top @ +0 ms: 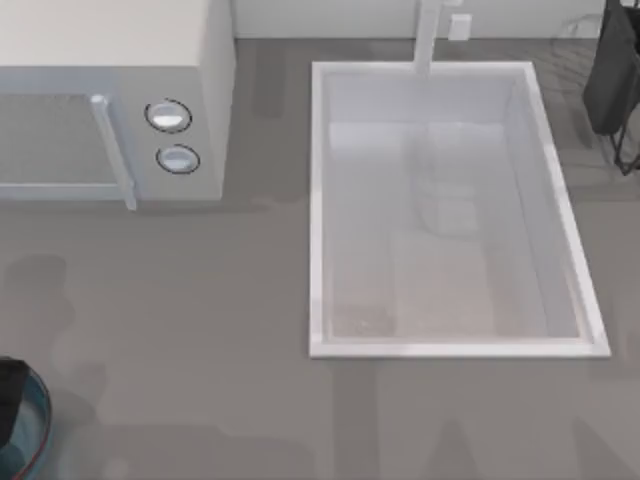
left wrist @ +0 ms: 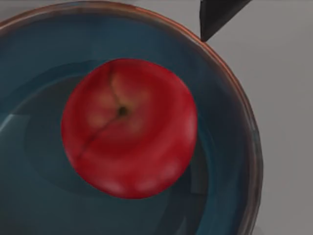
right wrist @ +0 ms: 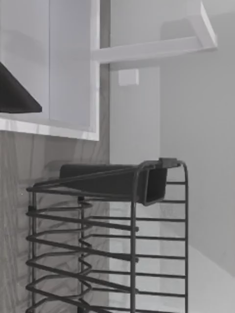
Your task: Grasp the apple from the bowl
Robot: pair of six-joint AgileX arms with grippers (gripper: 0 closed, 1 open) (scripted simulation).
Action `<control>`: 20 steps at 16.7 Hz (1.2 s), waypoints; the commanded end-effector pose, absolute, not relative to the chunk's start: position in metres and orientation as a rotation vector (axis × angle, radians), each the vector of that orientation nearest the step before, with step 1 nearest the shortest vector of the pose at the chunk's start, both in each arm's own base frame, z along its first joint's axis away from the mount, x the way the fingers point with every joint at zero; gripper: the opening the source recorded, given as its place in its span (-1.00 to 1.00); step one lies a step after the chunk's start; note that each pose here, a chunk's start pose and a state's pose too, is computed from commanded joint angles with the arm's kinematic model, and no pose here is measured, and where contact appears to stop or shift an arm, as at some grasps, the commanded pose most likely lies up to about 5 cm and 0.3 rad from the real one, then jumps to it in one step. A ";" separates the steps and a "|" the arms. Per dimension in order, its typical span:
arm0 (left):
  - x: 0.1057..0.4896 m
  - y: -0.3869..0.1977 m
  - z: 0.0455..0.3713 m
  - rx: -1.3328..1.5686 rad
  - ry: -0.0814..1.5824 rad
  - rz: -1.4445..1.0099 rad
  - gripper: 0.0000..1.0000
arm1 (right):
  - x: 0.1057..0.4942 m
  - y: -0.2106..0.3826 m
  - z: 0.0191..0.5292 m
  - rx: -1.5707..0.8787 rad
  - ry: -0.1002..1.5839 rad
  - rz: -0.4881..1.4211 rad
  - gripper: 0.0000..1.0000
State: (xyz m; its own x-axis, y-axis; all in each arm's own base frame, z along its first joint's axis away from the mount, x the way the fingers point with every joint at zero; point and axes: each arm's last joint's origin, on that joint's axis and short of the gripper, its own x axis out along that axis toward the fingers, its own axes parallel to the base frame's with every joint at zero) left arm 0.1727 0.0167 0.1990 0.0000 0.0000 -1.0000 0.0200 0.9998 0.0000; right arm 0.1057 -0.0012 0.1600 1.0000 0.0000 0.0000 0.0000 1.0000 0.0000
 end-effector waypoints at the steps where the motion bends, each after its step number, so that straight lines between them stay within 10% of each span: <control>1: 0.173 0.017 0.199 0.016 1.571 -0.016 1.00 | 0.106 -0.001 0.160 0.000 0.000 0.000 1.00; 18: 0.173 0.017 0.118 0.016 1.571 -0.016 1.00 | 0.106 -0.001 0.160 0.000 0.000 0.000 1.00; 20: 0.173 0.017 0.118 0.016 1.571 -0.016 0.70 | 0.106 -0.001 0.160 0.000 0.000 0.000 1.00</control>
